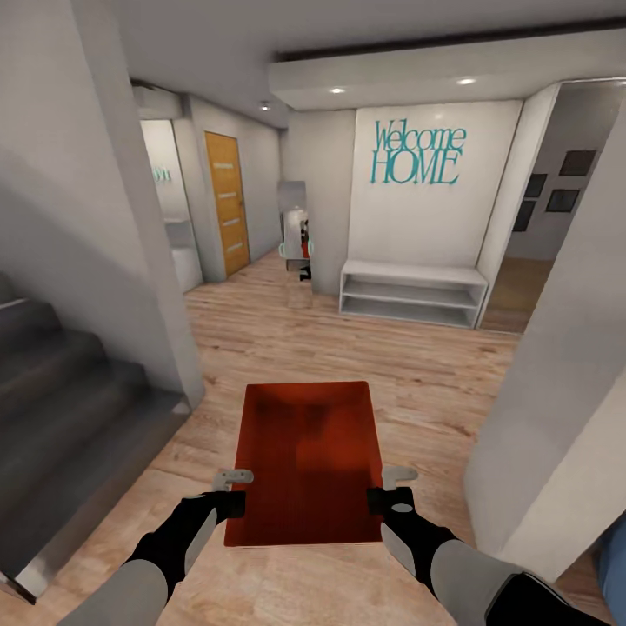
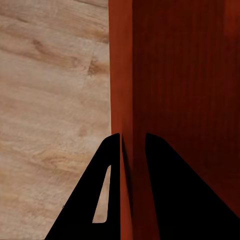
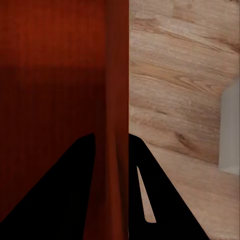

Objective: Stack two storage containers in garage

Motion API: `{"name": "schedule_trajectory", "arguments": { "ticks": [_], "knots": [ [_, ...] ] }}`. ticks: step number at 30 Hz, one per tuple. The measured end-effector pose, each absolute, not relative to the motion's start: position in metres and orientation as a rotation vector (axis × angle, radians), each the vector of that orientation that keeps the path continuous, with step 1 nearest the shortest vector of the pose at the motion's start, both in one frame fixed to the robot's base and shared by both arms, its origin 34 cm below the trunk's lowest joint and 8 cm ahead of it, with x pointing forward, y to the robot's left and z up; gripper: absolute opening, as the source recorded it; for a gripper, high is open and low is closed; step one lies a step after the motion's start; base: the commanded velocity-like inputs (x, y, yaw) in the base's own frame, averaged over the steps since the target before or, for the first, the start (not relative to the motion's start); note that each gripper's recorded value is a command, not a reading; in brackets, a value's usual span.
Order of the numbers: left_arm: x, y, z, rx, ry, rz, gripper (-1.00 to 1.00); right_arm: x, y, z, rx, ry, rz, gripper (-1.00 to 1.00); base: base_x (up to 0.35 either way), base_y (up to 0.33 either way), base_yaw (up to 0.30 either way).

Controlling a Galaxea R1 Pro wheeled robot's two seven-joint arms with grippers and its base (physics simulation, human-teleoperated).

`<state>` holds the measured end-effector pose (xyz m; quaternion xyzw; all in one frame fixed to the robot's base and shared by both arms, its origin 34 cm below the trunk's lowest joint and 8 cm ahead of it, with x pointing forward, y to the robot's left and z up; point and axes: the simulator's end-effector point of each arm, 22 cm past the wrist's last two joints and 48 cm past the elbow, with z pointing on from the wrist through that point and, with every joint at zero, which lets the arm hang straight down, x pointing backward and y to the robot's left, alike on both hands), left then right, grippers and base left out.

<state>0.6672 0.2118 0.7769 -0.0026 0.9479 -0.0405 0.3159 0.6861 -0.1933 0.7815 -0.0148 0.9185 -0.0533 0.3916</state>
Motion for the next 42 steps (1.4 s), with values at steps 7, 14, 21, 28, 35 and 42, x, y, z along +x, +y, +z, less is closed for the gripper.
{"name": "schedule_trajectory", "arguments": {
  "ticks": [7, 14, 21, 28, 35, 42],
  "knots": [
    [0.6672, 0.2117, 0.7770, -0.007, 2.496, -0.107, -1.00, 0.6861, -0.1933, 0.7815, -0.038, 2.333, -0.135, -1.00, 0.321, 0.000, 0.000],
    [0.6672, 0.2117, 0.7770, -0.007, 2.496, -0.107, -1.00, 0.6862, -0.1934, 0.7815, -0.038, 2.332, -0.135, -1.00, 0.321, 0.000, 0.000],
    [0.6672, 0.2119, 0.7769, -0.007, 2.496, -0.107, -1.00, 0.6861, -0.1932, 0.7815, -0.038, 2.333, -0.136, -1.00, 0.321, 0.000, 0.000],
    [0.6672, 0.2117, 0.7770, -0.007, 2.496, -0.107, -1.00, 0.6862, -0.1934, 0.7815, -0.038, 2.332, -0.135, -1.00, 0.322, 0.000, 0.000],
    [0.6672, 0.2116, 0.7770, -0.006, 2.496, -0.107, -1.00, 0.6862, -0.1935, 0.7815, -0.038, 2.332, -0.135, -1.00, 0.321, 0.000, 0.000],
    [0.6673, 0.2115, 0.7770, -0.006, 2.496, -0.107, -1.00, 0.6863, -0.1936, 0.7815, -0.038, 2.332, -0.135, -1.00, 0.321, 0.000, 0.000]
  ]
}}
